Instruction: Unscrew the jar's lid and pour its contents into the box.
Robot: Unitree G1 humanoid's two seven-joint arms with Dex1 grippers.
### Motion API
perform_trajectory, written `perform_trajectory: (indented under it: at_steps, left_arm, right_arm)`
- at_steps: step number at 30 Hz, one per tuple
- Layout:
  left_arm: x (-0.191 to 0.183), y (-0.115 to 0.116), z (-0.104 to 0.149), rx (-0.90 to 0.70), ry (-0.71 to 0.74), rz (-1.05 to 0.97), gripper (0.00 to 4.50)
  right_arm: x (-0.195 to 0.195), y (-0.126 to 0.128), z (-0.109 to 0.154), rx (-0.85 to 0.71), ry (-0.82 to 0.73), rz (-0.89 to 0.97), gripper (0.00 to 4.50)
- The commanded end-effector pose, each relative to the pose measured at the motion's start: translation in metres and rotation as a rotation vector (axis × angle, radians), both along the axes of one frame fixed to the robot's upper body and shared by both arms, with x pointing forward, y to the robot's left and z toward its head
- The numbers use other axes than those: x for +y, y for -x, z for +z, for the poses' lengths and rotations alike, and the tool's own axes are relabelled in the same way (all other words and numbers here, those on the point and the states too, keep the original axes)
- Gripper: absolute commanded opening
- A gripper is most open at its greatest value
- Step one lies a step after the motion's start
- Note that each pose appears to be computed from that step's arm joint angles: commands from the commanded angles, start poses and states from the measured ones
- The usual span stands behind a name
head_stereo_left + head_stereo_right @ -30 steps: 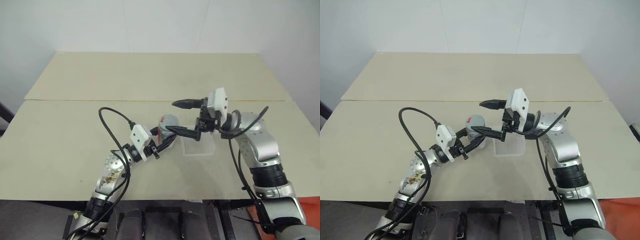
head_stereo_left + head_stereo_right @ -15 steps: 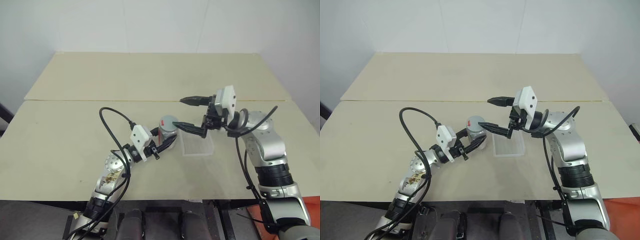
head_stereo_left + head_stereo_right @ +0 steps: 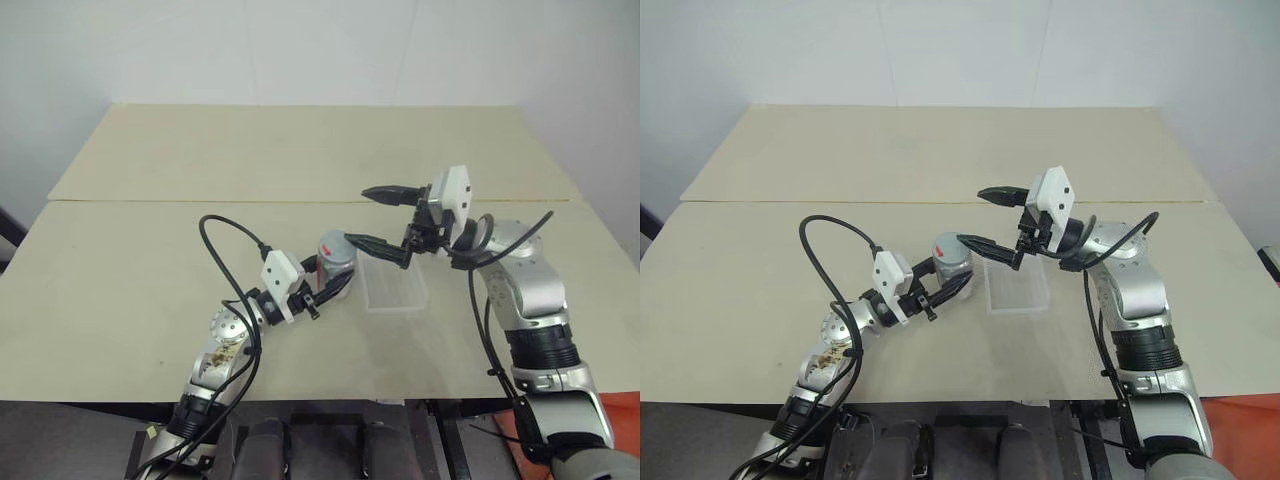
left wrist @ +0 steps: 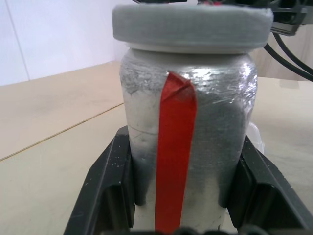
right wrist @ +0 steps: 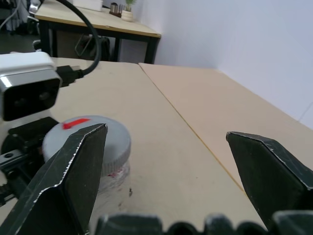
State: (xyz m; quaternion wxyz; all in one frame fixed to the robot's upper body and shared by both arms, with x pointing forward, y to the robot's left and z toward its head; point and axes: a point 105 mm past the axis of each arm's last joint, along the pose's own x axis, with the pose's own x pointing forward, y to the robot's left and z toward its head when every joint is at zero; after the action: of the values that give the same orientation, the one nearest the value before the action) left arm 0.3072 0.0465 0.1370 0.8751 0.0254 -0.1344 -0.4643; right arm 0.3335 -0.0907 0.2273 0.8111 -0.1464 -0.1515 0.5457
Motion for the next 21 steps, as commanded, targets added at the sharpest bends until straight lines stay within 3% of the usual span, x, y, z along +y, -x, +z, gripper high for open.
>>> perform_trajectory:
  at_steps: [1, 10, 16, 21]
  left_arm:
    - [-0.004, 0.004, 0.019, -0.088, 0.021, -0.019, 1.96]
    - [-0.004, 0.005, 0.019, -0.085, 0.021, -0.017, 1.96]
    - [-0.004, 0.005, 0.018, -0.089, 0.017, -0.013, 1.96]
    - [-0.004, 0.006, 0.017, -0.086, 0.019, -0.017, 1.96]
  right_arm:
    - [0.004, -0.001, 0.013, -0.064, -0.007, -0.001, 4.48]
    - [0.007, -0.002, 0.018, -0.082, -0.026, 0.004, 4.48]
    - [-0.005, -0.004, 0.038, -0.094, -0.145, -0.038, 4.48]
    - [-0.011, 0.014, 0.031, -0.018, -0.118, 0.04, 4.48]
